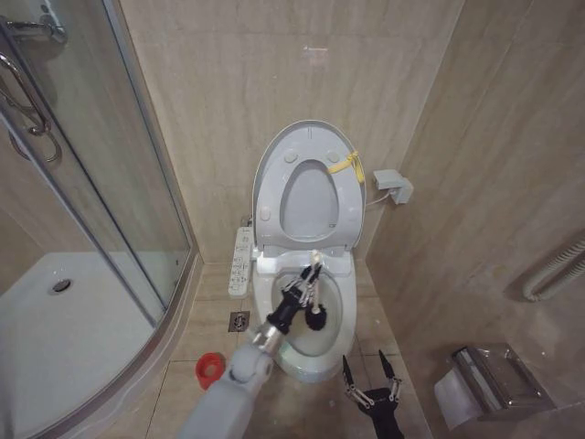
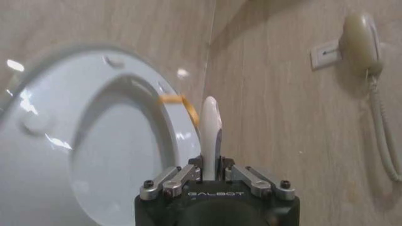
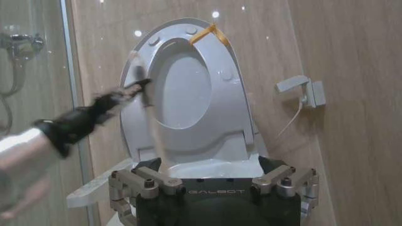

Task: Open the toilet lid, clean the toilet bowl with a toilet brush, close the toilet lid, and flush.

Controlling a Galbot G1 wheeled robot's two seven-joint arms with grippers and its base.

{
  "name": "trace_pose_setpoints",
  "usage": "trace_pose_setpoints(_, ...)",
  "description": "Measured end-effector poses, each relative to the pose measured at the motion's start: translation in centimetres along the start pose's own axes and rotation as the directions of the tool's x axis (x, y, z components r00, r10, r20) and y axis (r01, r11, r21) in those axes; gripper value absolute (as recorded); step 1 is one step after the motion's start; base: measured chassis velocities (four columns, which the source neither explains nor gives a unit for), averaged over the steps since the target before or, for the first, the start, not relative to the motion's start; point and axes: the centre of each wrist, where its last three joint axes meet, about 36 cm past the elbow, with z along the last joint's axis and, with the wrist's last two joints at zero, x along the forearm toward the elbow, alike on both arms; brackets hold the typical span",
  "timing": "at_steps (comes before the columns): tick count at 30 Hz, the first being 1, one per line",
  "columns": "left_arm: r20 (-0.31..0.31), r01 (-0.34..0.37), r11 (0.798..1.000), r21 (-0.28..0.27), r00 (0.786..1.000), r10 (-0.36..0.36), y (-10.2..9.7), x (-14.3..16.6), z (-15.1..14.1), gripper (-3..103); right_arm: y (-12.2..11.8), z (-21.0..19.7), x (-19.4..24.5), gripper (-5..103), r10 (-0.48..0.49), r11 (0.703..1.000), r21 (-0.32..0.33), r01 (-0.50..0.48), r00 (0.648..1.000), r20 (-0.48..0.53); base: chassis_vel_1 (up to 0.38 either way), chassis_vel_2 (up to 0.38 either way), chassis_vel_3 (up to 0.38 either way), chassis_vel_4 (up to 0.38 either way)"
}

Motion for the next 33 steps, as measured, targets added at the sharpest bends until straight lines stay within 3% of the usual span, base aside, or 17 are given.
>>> trace_pose_setpoints(3,0.006,0.036,0.999,-0.029,0.999,-0.036,0.8,2.9,-2.6,16,0.2,0.4,-0.3,100,-0.007,1.0,-0.004,0.007,1.0,0.0,0.0,0.0,0.0,0.0)
trace_pose_setpoints(12,0.046,0.151,0.984,-0.093,0.988,-0.147,2.1,7.8,-9.0,16,0.5,1.2,-0.4,100,-0.018,1.0,-0.012,0.018,1.0,-0.009,0.0,0.0,0.0,0.0)
trace_pose_setpoints(23,0.046,0.256,0.951,-0.176,0.967,-0.252,-0.1,12.2,-13.8,16,0.5,1.3,-0.6,100,-0.02,1.0,-0.014,0.02,1.0,-0.004,0.0,0.0,0.0,0.0)
trace_pose_setpoints(26,0.038,0.282,0.937,-0.206,0.959,-0.28,-0.2,13.2,-14.2,16,0.3,1.4,-0.4,100,-0.018,1.0,-0.014,0.018,1.0,-0.003,0.0,0.0,0.0,0.0)
trace_pose_setpoints(29,0.011,0.35,0.902,-0.252,0.933,-0.359,0.1,14.9,-13.8,16,0.0,1.4,-0.4,100,-0.015,1.0,-0.013,0.015,1.0,-0.002,0.0,0.0,0.0,0.0)
trace_pose_setpoints(30,0.011,0.35,0.902,-0.252,0.933,-0.359,0.1,14.9,-13.8,16,0.0,1.4,-0.4,100,-0.015,1.0,-0.013,0.015,1.0,-0.002,0.0,0.0,0.0,0.0)
trace_pose_setpoints(33,-0.017,0.423,0.856,-0.296,0.894,-0.448,0.9,16.6,-13.1,16,-0.2,1.4,-0.6,100,-0.013,1.0,-0.014,0.014,1.0,0.002,0.0,0.0,0.0,0.0)
